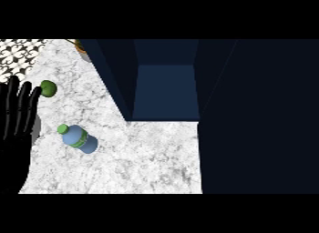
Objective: Pick up the bottled water, place it into the cabinet and close the cabinet
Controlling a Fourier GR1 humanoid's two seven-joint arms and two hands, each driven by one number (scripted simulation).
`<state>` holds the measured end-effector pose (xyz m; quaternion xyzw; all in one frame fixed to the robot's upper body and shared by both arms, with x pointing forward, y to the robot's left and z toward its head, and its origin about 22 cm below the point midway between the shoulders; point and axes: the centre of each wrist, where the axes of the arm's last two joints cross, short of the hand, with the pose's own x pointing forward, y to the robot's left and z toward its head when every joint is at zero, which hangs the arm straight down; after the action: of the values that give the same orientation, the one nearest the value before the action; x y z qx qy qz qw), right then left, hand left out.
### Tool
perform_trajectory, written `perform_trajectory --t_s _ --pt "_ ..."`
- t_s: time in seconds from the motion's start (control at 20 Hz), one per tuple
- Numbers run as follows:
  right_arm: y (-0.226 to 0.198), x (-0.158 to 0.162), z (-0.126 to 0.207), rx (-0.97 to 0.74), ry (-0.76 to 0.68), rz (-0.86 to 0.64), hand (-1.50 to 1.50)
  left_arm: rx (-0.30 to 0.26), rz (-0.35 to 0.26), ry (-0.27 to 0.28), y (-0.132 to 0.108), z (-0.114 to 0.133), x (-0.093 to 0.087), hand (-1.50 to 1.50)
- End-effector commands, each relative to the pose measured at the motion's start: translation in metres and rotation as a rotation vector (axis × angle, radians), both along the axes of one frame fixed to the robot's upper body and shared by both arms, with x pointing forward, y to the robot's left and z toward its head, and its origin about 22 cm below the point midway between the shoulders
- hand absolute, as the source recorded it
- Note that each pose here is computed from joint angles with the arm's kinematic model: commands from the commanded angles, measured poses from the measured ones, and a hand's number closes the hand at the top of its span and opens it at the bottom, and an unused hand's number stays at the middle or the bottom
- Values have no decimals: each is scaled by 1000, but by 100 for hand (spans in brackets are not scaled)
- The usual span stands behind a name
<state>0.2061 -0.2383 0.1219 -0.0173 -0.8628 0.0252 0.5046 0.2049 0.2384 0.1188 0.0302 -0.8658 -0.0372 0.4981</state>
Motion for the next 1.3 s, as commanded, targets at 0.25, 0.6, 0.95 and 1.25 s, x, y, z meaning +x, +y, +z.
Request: perform_trajectory --t_s 0.25,0.6,0.95,1.25 --pt "8 -37 12 37 -77 52 -150 -28 159 -18 39 12 -7 -150" --pt "7 -71 -6 110 236 176 -150 -173 150 264 16 -4 -31 -150" --pt "10 -110 25 98 225 163 -150 -158 188 301 15 14 -33 -150" --pt "-1 -128 21 95 255 165 -150 -141 240 314 1 -13 -43 -150"
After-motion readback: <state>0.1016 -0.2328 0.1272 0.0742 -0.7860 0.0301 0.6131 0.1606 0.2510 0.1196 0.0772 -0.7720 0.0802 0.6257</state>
